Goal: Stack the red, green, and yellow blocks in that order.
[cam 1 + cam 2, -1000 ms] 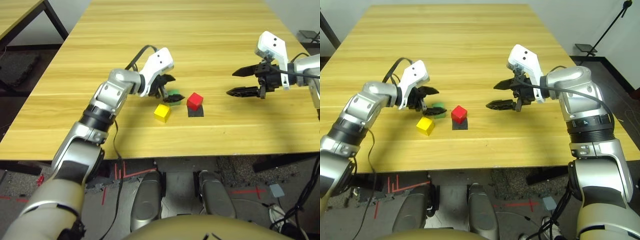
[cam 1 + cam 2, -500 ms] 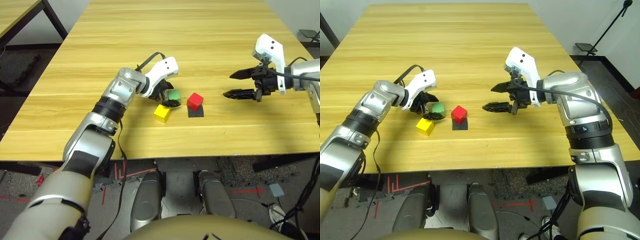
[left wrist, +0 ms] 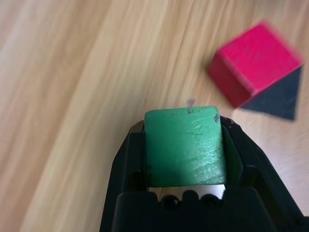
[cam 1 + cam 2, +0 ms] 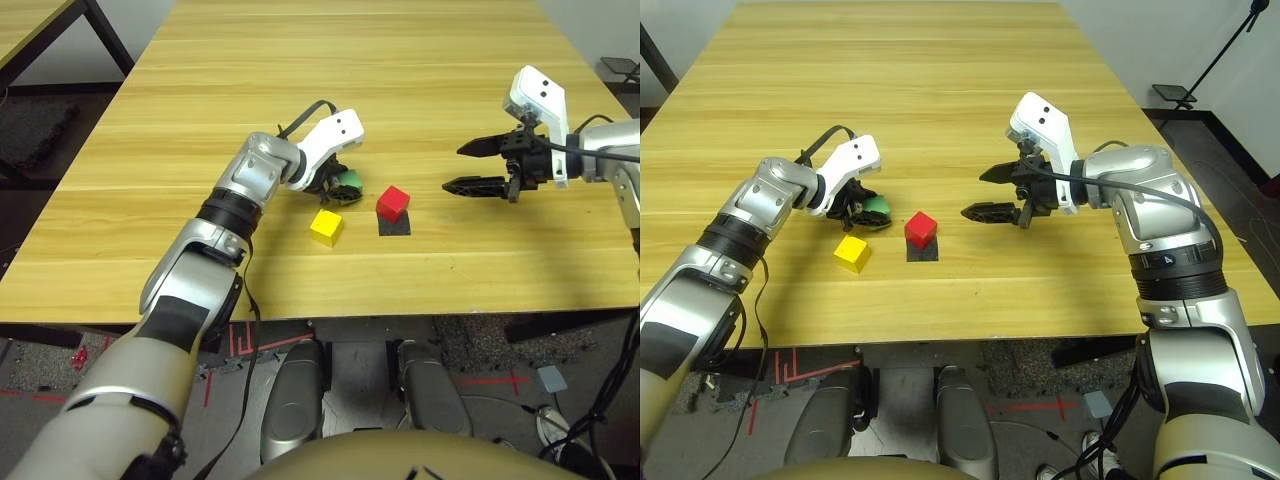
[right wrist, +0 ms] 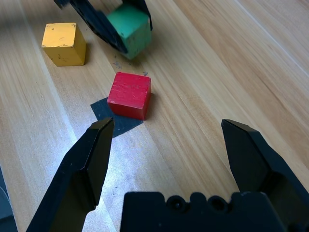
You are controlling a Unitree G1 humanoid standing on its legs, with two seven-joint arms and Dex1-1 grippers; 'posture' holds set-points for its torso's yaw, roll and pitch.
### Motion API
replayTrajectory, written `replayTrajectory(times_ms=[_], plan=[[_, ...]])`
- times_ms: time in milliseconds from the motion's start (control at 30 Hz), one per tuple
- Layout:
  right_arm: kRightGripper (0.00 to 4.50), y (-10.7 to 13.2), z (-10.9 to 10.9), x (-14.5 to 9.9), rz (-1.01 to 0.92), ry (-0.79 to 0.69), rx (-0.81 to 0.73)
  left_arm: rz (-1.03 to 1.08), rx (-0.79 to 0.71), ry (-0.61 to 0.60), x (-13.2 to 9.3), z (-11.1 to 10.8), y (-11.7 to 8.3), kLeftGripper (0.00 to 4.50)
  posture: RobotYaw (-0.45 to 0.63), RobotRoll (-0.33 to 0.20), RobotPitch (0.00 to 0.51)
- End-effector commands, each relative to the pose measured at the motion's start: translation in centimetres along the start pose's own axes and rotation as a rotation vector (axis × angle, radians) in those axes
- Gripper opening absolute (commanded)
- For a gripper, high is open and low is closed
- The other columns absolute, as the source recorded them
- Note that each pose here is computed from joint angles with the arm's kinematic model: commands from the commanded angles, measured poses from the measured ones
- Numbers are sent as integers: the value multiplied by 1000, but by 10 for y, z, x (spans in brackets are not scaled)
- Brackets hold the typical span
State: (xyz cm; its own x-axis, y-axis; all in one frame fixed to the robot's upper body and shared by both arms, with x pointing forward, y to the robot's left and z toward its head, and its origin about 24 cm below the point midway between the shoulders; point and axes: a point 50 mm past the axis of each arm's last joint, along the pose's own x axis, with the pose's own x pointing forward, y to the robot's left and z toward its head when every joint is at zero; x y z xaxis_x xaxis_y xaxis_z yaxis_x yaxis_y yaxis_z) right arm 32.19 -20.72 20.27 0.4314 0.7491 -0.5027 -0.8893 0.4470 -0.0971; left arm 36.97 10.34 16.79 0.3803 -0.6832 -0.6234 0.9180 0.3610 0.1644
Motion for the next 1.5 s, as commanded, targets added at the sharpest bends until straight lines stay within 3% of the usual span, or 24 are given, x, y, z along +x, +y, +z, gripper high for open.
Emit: replayTrajectory(times_ms=[33, 300, 667, 1333, 1367, 1500], plan=[[4500, -1, -7, -4, -12, -3, 19, 5, -19, -33, -14, 30, -8, 2118, 243, -46, 117], [4500, 1, -16, -3, -28, -4, 46, -47, -90, -67, -10, 62, -38, 2118, 228, -34, 119], [4500, 5, -23, -11, -51, 8, 68, -59, -212, -31, 27, 46, -52, 2118, 180, -38, 130], [4500, 8, -21, -14, -63, 0, 79, -45, -223, -37, 36, 40, -51, 2118, 168, -39, 146], [4500, 8, -21, -14, -63, -1, 79, -46, -221, -36, 37, 40, -51, 2833, 170, -39, 146], [4500, 8, -21, -11, -59, -7, 78, -35, -202, -41, 35, 39, -51, 4064, 179, -38, 143]])
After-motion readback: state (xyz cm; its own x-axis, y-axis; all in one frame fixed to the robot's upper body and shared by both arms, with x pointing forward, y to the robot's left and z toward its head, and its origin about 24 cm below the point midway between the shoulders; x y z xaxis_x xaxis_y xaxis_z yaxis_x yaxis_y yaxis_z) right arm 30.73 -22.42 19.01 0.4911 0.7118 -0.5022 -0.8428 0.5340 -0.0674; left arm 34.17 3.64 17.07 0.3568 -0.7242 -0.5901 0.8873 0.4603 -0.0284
